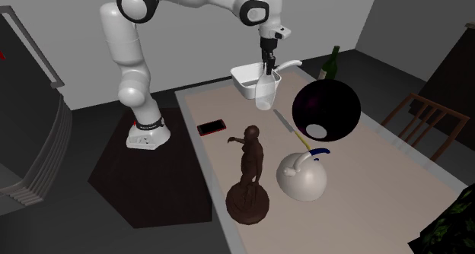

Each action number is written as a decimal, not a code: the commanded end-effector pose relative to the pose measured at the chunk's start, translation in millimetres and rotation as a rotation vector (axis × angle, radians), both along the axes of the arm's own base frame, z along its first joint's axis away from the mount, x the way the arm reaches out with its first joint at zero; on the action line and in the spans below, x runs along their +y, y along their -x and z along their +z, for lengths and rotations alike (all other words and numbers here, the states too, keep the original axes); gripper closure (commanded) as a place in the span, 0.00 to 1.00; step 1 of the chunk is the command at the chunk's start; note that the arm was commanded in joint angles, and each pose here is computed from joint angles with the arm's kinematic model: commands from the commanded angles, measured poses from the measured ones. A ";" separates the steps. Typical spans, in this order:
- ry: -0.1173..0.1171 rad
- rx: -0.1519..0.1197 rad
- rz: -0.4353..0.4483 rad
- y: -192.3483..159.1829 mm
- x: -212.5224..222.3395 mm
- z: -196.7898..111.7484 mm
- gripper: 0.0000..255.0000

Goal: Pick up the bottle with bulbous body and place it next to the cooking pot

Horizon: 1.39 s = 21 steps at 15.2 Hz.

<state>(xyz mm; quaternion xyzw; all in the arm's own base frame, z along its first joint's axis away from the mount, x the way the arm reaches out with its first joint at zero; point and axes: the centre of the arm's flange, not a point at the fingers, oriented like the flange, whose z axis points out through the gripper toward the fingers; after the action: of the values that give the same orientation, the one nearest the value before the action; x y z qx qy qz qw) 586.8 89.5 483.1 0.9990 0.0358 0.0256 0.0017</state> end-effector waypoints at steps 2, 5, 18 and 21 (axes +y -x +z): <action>0.000 -0.001 0.000 0.3 -0.6 -16.4 1.00; 0.000 -0.001 0.000 0.3 -0.6 -32.3 1.00; 0.000 -0.001 0.000 0.3 -0.6 -47.9 0.00; 0.000 -0.001 0.000 0.3 -0.6 -47.8 0.00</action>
<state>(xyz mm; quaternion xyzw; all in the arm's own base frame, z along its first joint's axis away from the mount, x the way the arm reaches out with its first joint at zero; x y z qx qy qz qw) 586.5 88.8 435.3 0.9990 0.0358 0.0262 0.0016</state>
